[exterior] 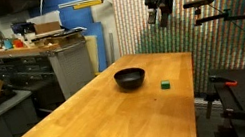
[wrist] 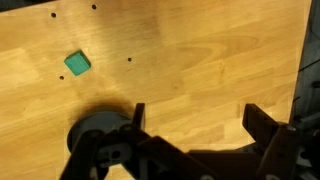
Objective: Put the block in the bowl
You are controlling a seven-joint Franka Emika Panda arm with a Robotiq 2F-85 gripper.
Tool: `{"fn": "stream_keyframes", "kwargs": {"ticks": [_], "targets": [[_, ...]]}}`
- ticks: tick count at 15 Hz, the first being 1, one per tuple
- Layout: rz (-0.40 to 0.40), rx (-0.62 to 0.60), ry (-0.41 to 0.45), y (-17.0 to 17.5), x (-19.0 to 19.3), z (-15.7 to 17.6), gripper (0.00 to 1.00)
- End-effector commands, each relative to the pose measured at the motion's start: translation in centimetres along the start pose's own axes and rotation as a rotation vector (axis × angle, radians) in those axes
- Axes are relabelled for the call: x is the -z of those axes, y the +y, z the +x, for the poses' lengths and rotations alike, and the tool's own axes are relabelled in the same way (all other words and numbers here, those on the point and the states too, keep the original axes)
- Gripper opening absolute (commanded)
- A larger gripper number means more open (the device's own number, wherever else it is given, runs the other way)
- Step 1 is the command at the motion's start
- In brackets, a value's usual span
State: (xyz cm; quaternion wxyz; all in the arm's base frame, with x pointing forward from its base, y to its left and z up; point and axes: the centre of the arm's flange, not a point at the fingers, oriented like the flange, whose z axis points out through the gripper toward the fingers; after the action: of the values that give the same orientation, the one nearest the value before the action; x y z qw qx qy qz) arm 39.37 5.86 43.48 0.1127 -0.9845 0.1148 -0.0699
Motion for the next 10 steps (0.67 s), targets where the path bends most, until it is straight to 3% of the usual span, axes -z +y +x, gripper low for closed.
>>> {"fn": "stream_keyframes", "kwargs": {"ticks": [1, 10], "targets": [[0.001, 0.001, 0.003, -0.06, 0.14, 0.08, 1.0], [0.004, 0.003, 0.011, -0.22, 0.52, 0.26, 1.0]]}}
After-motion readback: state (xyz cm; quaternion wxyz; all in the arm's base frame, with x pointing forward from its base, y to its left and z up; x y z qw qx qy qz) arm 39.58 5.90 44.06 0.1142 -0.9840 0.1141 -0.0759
